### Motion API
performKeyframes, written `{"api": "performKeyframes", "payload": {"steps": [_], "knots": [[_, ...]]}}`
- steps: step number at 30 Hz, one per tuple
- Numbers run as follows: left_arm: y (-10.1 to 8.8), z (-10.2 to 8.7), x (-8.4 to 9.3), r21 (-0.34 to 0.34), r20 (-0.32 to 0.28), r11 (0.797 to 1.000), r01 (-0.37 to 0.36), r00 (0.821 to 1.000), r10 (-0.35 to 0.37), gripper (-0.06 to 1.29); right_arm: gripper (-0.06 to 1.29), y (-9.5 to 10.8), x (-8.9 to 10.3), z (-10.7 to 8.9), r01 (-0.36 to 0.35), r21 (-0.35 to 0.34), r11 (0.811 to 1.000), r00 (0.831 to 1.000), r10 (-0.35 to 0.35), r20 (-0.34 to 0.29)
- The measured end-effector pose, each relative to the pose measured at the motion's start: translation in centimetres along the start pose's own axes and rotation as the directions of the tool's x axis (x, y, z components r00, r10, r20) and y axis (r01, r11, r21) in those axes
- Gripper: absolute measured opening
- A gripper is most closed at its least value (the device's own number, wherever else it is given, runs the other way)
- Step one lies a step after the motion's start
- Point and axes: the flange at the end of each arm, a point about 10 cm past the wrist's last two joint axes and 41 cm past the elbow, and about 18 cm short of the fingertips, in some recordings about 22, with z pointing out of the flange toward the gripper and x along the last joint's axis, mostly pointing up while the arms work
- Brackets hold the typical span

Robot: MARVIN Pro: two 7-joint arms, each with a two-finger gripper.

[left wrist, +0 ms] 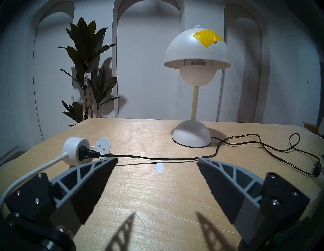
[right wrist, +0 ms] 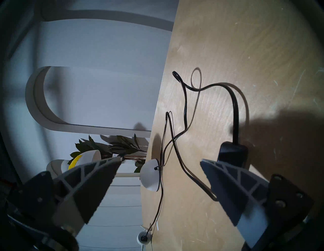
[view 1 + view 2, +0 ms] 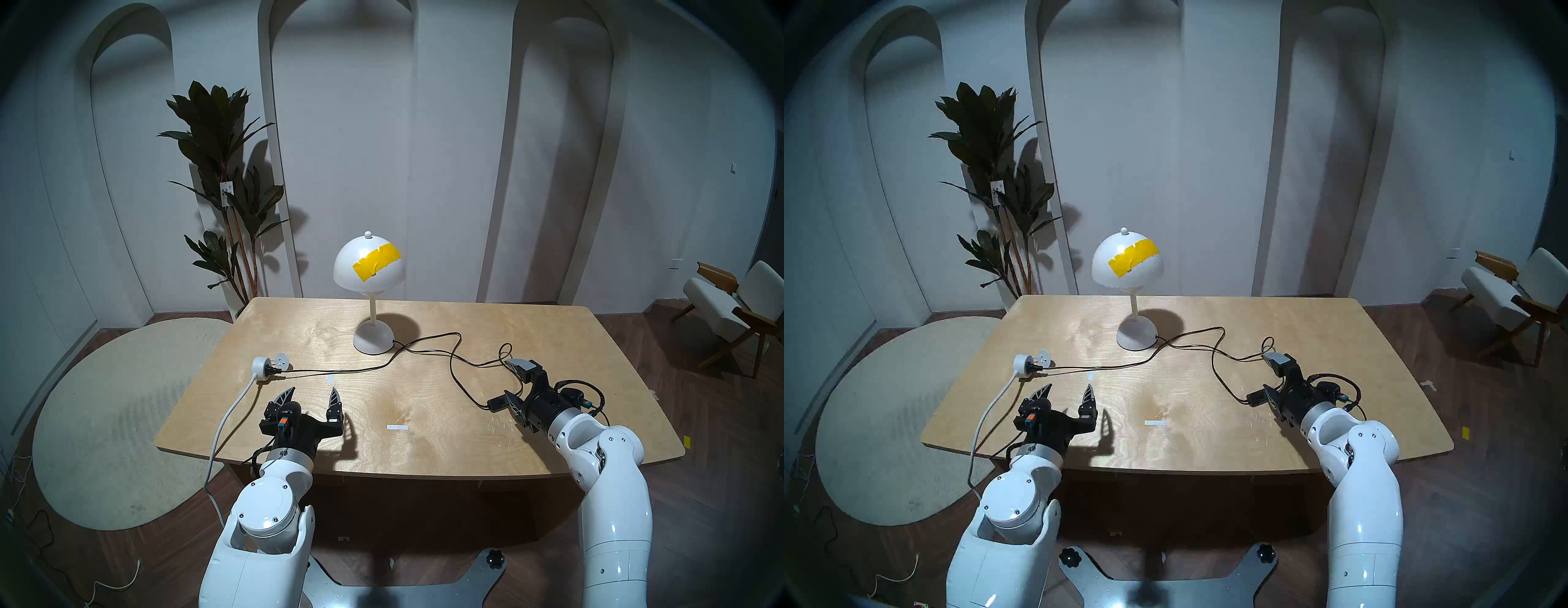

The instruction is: Turn on the table lamp by pressing the switch

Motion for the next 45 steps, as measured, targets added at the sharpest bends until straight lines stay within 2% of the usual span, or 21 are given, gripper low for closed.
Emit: {"api": "performKeyframes", "payload": {"steps": [9, 23, 33, 40, 43, 45], "knots": [[0.0, 0.0, 0.0, 0.000, 0.000, 1.000, 0.000, 1.000, 0.000, 1.23, 1.22, -0.2, -0.3, 0.5, 0.004, 0.004, 1.000, 1.000, -0.004, 0.011], [0.0, 0.0, 0.0, 0.000, 0.000, 1.000, 0.000, 1.000, 0.000, 1.23, 1.22, 1.4, 0.0, 1.3, -0.017, -0.035, 0.999, 1.000, 0.017, -0.001], [0.0, 0.0, 0.0, 0.000, 0.000, 1.000, 0.000, 1.000, 0.000, 1.23, 1.22, 1.5, 0.3, 2.1, -0.012, -0.052, 0.999, 1.000, 0.012, -0.003], [0.0, 0.0, 0.0, 0.000, 0.000, 1.000, 0.000, 1.000, 0.000, 1.24, 1.22, 1.1, 0.7, 2.4, -0.009, -0.067, 0.998, 1.000, 0.009, -0.013], [0.0, 0.0, 0.0, 0.000, 0.000, 1.000, 0.000, 1.000, 0.000, 1.24, 1.22, 0.4, 0.8, 2.1, 0.005, -0.056, 0.998, 1.000, -0.006, -0.007], [0.0, 0.0, 0.0, 0.000, 0.001, 1.000, 0.000, 1.000, 0.000, 1.23, 1.22, -0.9, 0.8, 1.9, 0.035, -0.029, 0.999, 0.999, -0.034, 0.009]]}}
